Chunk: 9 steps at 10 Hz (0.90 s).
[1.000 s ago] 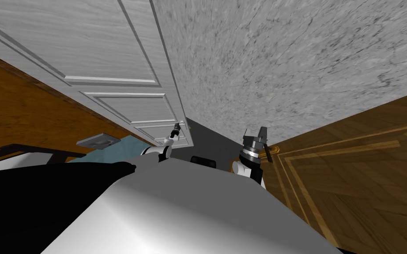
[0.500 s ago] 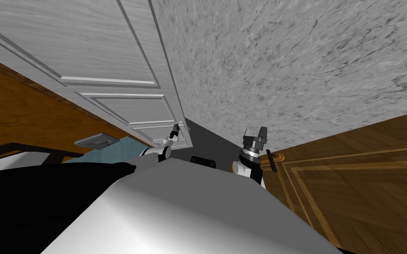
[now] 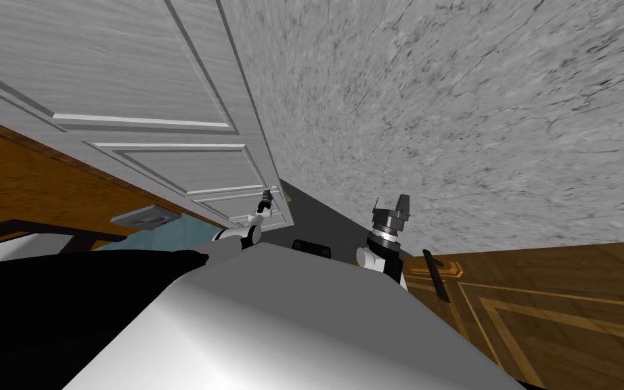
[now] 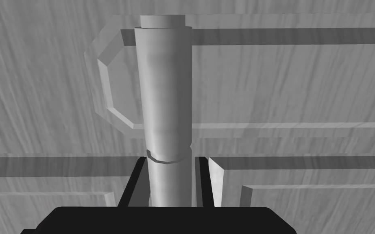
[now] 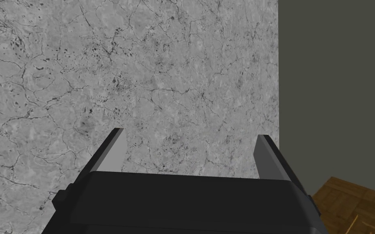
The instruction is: Push the door open
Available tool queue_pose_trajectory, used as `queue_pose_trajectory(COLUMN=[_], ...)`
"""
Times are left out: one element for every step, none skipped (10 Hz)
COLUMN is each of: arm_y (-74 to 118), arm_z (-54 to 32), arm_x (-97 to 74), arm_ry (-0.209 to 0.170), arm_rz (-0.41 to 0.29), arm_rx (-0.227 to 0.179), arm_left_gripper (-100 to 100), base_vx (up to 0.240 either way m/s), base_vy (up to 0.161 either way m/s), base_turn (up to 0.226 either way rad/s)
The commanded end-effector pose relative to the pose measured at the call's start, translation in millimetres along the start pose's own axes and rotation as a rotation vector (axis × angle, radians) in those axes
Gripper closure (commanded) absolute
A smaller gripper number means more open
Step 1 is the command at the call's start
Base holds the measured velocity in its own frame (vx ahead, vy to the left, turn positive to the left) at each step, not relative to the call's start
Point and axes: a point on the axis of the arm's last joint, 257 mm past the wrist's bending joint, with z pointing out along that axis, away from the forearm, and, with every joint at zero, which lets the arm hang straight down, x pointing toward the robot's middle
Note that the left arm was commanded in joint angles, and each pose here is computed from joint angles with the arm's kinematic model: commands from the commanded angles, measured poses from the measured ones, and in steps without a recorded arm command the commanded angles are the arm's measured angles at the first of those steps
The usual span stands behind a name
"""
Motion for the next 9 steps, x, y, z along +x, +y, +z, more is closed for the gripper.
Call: queue_pose_trajectory(arm_y=[-3.8,-3.9,-3.9,-4.1,-4.2,-4.3,-0.7,-1.9,-1.9], arm_z=[0.0,-0.7,-0.7,-2.0,-2.6,-3.2,-5.1,-6.5,-7.0], arm_x=[-15.4,-21.7,-21.7,-32.3,-36.3,-40.3,-37.6,-49.3,-52.0], arm_ry=[-0.025,-0.037,-0.037,-0.058,-0.065,-0.073,-0.067,-0.088,-0.093], arm_rz=[0.002,0.002,0.002,0.002,0.002,0.002,0.002,0.002,0.002], arm_rx=[0.010,0.010,0.010,0.010,0.011,0.011,0.004,0.005,0.005], arm_left_gripper=[100,100,100,100,100,100,100,100,100], base_vx=[0.210,0.223,0.126,0.144,0.179,0.171,0.073,0.156,0.196], base_vy=[-0.051,-0.051,-0.022,-0.041,-0.056,-0.068,-0.029,-0.012,-0.012], base_turn=[0.086,0.062,0.042,0.043,0.063,0.065,0.044,0.048,0.053])
